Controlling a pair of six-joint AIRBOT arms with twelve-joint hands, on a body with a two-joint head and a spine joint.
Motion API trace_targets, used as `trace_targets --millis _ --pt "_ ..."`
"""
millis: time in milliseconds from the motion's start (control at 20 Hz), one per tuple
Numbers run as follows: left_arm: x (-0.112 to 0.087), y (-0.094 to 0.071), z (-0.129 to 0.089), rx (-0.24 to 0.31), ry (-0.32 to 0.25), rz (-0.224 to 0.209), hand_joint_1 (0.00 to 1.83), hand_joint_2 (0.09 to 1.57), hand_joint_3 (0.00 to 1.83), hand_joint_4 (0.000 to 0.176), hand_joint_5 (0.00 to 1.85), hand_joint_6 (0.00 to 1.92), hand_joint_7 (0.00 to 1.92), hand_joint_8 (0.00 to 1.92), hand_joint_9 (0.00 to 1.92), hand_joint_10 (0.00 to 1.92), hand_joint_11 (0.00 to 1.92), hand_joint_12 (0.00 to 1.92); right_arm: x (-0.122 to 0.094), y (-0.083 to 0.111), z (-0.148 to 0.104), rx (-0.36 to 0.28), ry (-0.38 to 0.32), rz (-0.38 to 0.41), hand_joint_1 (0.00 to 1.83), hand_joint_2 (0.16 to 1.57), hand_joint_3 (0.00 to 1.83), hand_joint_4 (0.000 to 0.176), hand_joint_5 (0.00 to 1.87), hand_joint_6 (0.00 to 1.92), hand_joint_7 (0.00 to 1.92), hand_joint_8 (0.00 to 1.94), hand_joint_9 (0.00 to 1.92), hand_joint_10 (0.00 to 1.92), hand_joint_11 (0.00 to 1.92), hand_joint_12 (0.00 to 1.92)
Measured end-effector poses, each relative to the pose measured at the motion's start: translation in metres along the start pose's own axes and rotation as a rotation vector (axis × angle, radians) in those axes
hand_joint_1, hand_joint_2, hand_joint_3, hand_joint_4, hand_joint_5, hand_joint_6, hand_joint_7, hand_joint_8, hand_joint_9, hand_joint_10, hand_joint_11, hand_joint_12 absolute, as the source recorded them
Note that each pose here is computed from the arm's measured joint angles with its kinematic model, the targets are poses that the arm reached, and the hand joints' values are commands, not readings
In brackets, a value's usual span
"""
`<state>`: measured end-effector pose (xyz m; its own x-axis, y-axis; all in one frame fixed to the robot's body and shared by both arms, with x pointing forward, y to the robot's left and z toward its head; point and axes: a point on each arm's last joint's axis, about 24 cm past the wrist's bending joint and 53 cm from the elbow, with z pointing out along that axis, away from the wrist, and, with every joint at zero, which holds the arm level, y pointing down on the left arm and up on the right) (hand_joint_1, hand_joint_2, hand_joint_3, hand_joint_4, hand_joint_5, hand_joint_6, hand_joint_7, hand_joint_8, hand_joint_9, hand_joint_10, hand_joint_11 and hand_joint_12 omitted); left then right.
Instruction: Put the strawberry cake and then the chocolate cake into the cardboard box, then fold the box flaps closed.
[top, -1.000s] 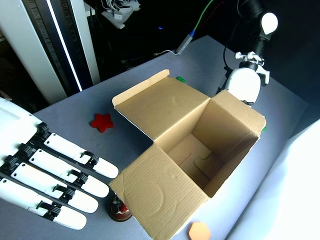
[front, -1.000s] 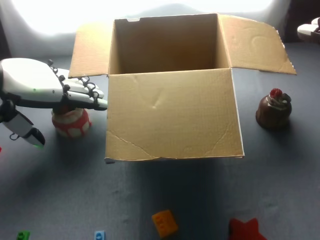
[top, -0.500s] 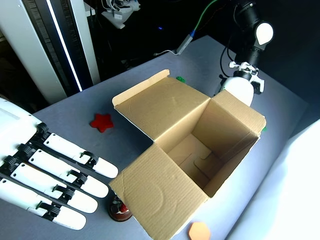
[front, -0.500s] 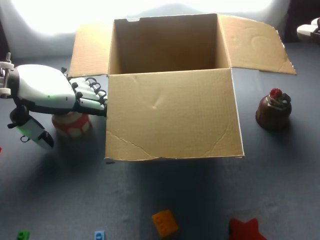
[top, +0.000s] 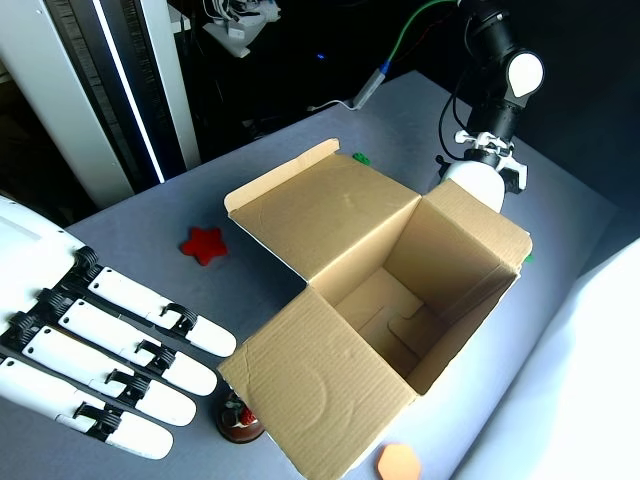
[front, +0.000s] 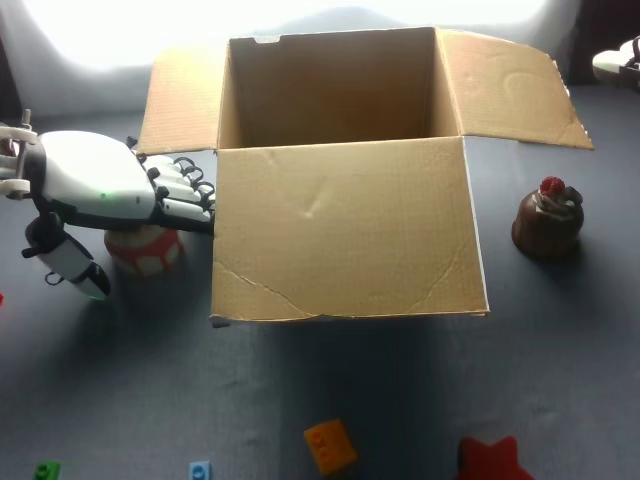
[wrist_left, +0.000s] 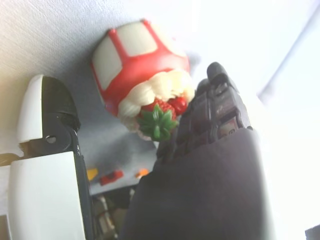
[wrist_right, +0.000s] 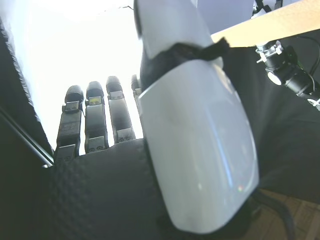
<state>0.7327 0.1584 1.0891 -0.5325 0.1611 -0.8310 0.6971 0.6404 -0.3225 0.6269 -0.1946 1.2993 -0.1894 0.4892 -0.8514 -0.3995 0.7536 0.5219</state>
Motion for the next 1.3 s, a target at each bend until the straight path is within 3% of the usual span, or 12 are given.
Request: trace_targets --millis 100,200,250,300,350,400,450,500,800,1050,1250,1300 --pt "-0.001 0.009 -0.004 -0.021 -0.007 -0.005 1.22 0.96 0.0 0.068 0.11 0.02 0.11 0.01 0.13 0.03 0.0 0.75 0.0 0.0 0.0 0.0 0.0 0.0 1.11 1.03 0.0 0.017 0.0 0.0 0.02 0.0 0.01 0.0 0.0 0.0" --pt "-0.003 0.013 -0.006 -0.032 -0.014 -0.007 1.26 0.97 0.0 0.105 0.3 0.07 0.3 0.05 0.38 0.13 0.0 1.29 0.0 0.0 0.0 0.0 0.001 0.0 1.11 1.02 0.0 0.008 0.0 0.0 0.02 0.0 0.02 0.01 0.0 0.0" --pt "-0.004 0.013 -0.006 -0.031 -0.017 -0.009 1.25 0.99 0.0 0.107 0.41 0.06 0.4 0.08 0.36 0.58 0.1 1.5 0.0 0.0 0.0 0.0 0.001 0.0 1.11 1.03 0.0 0.017 0.0 0.0 0.01 0.0 0.01 0.0 0.01 0.0" --pt "-0.007 0.012 -0.006 -0.025 -0.029 -0.021 1.26 1.02 0.01 0.085 0.5 0.09 0.45 0.16 0.34 1.04 0.27 1.6 0.0 0.0 0.0 0.0 0.001 0.0 1.11 1.03 0.0 0.017 0.0 0.0 0.03 0.01 0.01 0.0 0.01 0.0" --pt "-0.009 0.01 -0.006 -0.02 -0.038 -0.03 1.3 1.04 0.0 0.046 0.55 0.23 0.36 0.66 0.39 1.29 0.47 1.58 0.001 0.0 0.0 -0.001 0.001 0.0 1.11 1.02 0.0 0.017 0.0 0.0 0.04 0.01 0.02 0.01 0.01 0.01" --pt "-0.01 0.009 -0.006 -0.014 -0.045 -0.037 1.43 1.2 0.0 0.0 0.53 0.76 0.52 1.39 0.71 1.47 0.71 1.56 0.001 0.0 0.0 -0.001 0.002 0.0 1.11 1.02 0.0 0.012 0.0 0.0 0.05 0.01 0.02 0.01 0.01 0.01" --pt "-0.011 0.007 -0.005 -0.008 -0.046 -0.041 1.43 1.2 0.0 0.0 0.53 0.76 0.52 1.39 0.71 1.47 0.71 1.56 0.0 0.0 0.0 0.0 0.001 0.001 1.11 1.02 0.0 0.012 0.0 0.0 0.05 0.01 0.02 0.01 0.01 0.01" --pt "-0.012 0.005 -0.004 0.0 -0.049 -0.046 1.33 1.22 0.0 0.0 0.67 1.28 0.7 1.41 0.85 1.43 0.83 1.51 0.0 0.0 0.0 0.0 0.001 0.001 1.09 1.02 0.0 0.009 0.0 0.0 0.05 0.01 0.03 0.01 0.04 0.03" --pt "-0.003 0.007 -0.011 -0.016 -0.019 -0.022 1.35 1.18 0.0 0.0 0.85 1.18 0.7 1.34 0.87 1.35 0.91 1.42 0.002 0.002 0.001 -0.004 0.004 0.001 1.07 1.03 0.0 0.009 0.0 0.0 0.06 0.0 0.02 0.0 0.0 0.37" --pt "0.001 -0.002 -0.023 0.0 -0.01 -0.022 1.35 1.19 0.0 0.0 0.83 1.15 0.68 1.42 0.85 1.37 0.85 1.44 0.002 0.002 0.001 -0.004 0.005 0.001 1.04 1.05 0.0 0.004 0.0 0.0 0.03 0.0 0.0 0.0 0.0 0.14" --pt "-0.014 0.003 -0.051 -0.026 -0.041 -0.003 1.45 1.19 0.0 0.0 0.8 1.16 0.66 1.42 0.78 1.36 0.78 1.57 0.002 0.002 0.001 -0.004 0.004 0.001 1.09 1.02 0.0 0.007 0.0 0.0 0.08 0.0 0.07 0.01 0.0 0.44" --pt "-0.021 0.002 -0.06 -0.032 -0.052 0.016 1.35 1.2 0.0 0.0 0.81 1.27 0.67 1.38 0.81 1.38 0.78 1.45 0.002 0.002 0.001 -0.004 0.004 0.001 1.04 1.04 0.0 0.01 0.0 0.0 0.07 0.0 0.05 0.0 0.0 0.42"
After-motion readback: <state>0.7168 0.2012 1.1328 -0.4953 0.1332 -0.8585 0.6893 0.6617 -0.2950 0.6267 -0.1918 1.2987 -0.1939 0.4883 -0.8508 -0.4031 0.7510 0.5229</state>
